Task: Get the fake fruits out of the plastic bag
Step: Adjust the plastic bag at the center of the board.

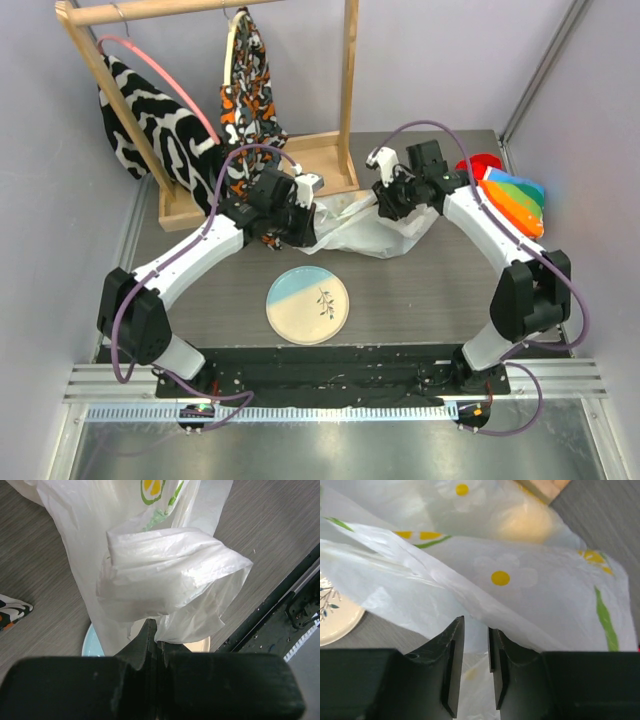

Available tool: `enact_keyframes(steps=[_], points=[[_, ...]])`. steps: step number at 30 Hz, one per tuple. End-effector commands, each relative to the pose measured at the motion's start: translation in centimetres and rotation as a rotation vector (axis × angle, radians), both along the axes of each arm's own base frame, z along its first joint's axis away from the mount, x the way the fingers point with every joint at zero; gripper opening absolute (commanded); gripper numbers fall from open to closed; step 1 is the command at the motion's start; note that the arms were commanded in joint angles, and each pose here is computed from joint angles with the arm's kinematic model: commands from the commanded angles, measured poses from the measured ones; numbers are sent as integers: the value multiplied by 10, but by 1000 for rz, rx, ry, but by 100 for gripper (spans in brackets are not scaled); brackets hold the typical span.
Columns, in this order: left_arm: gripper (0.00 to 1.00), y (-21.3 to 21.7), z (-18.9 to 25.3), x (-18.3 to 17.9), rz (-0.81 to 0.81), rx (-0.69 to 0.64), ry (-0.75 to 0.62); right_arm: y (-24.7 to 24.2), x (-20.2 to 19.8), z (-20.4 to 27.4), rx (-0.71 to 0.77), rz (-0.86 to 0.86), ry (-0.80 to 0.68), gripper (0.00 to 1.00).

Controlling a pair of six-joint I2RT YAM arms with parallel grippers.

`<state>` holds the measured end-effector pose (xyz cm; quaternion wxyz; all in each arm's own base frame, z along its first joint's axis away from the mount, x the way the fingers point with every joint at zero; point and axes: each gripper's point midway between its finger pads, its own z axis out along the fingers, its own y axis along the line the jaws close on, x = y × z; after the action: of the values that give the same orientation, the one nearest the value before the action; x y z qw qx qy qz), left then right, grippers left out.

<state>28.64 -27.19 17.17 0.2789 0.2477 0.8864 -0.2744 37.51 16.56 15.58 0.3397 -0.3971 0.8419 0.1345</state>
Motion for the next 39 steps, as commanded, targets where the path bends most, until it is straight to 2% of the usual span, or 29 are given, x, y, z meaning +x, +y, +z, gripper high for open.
enact_keyframes(steps=[1,3,6,11,17,23,26,28,29,31,32,35,36,37,39], points=[[0,-1,16,1,-10,-28,-46,17,-18,65,108,115,-101,38],[0,-1,16,2,-15,-26,-49,17,-19,74,114,107,-144,50],[0,-2,17,3,-19,-26,-56,15,-21,56,72,120,-118,56],[0,-3,16,4,-21,-26,-50,11,-26,29,16,146,-41,60],[0,-3,18,5,-26,-27,-61,-4,-10,5,-103,71,-100,62],[0,-1,15,3,-35,-17,-62,-12,-3,12,-144,53,-151,61],[0,-1,14,2,-37,-19,-63,-16,-8,-2,-171,77,-132,60],[0,-2,13,3,-39,-18,-62,-16,-19,-20,-179,112,-90,52],[0,-2,14,3,-41,-20,-64,-17,-23,-28,-196,142,-80,39],[0,-1,12,3,-43,-12,-64,-20,-39,-48,-213,205,-37,25],[0,-2,13,4,-44,-12,-66,-24,-52,-48,-237,276,-31,12],[0,-1,10,2,-47,-8,-61,-32,-102,-52,-244,430,53,2],[0,-1,10,1,-47,-9,-59,-35,-122,-48,-253,545,21,1],[0,-1,9,0,-52,-10,-54,-44,-148,-52,-267,603,76,1],[0,-1,5,-3,-58,-11,-41,-58,-177,-62,-313,715,76,1]])
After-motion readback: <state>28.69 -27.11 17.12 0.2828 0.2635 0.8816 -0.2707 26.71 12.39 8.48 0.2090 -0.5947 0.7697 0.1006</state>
